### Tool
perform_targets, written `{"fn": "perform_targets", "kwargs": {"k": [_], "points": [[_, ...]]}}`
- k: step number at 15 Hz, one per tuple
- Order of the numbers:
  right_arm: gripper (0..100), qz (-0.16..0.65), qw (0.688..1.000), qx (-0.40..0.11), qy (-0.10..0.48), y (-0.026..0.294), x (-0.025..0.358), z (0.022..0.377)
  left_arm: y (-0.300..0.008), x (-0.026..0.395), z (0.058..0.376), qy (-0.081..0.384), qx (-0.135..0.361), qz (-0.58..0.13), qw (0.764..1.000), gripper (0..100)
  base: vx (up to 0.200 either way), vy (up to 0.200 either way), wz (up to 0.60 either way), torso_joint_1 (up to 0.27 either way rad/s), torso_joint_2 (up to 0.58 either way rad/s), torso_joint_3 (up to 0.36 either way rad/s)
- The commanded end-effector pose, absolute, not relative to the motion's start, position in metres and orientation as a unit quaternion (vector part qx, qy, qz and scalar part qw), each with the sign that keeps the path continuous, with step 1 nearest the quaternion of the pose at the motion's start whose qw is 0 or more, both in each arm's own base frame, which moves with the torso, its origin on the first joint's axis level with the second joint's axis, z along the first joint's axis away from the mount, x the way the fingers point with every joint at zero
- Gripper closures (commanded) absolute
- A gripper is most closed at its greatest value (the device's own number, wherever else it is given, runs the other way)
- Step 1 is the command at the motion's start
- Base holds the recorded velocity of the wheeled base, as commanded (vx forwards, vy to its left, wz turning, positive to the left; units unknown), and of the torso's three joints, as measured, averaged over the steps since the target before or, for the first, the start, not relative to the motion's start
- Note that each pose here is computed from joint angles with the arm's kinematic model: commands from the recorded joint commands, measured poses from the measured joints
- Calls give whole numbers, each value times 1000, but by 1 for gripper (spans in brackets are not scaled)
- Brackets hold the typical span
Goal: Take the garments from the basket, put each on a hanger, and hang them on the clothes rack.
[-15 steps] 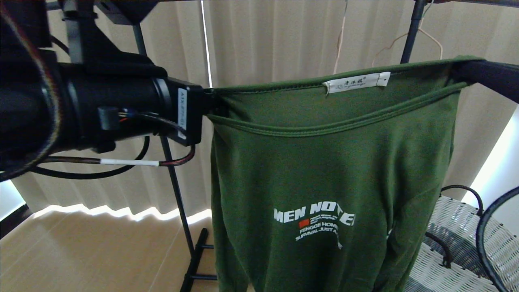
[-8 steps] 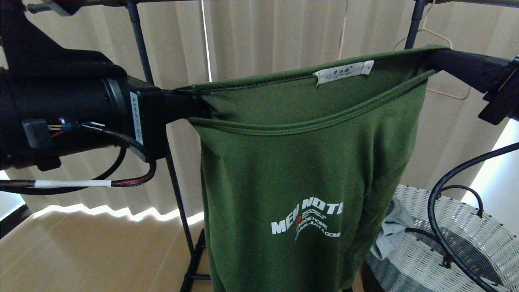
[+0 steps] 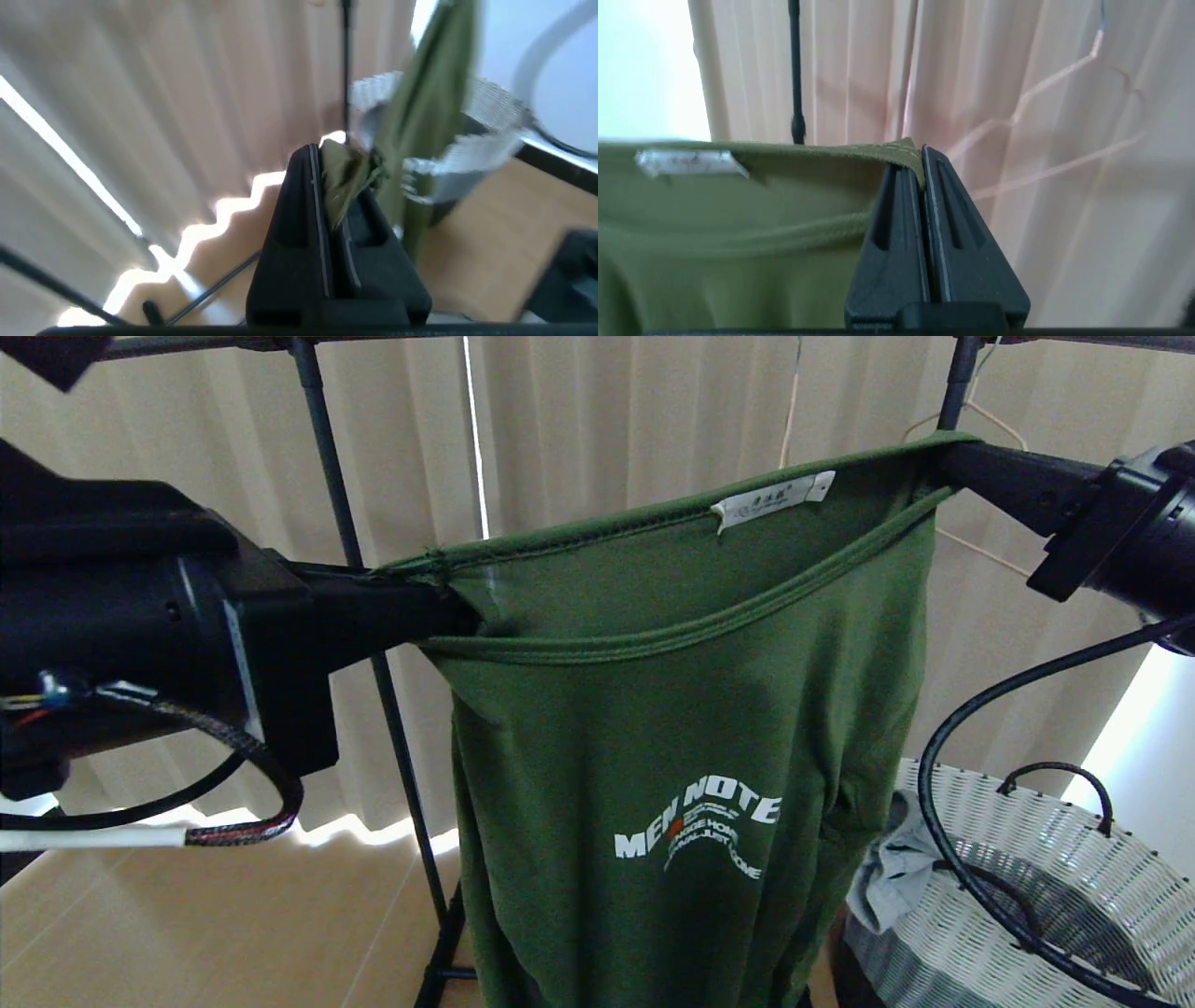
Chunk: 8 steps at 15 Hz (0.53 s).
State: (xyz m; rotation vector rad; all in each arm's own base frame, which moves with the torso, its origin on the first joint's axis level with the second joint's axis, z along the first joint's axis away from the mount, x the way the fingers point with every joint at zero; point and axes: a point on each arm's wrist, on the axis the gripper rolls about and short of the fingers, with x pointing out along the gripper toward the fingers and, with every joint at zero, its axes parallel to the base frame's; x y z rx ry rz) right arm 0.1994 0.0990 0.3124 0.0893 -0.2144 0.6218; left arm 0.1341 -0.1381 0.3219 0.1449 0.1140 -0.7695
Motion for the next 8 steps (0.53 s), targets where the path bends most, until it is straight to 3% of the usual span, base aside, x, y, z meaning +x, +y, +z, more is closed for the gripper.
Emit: {"fn": "perform_targets", "kwargs": {"k": [1, 8], "points": [[100, 308, 945, 54, -94, 105, 210, 305, -132, 124, 324, 39, 64, -398, 914, 100, 0, 0, 0, 0, 0, 0], [100, 304, 946, 55, -98, 100, 202, 308, -135, 128, 317, 18, 70, -403, 912, 100, 0, 0, 0, 0, 0, 0]]}}
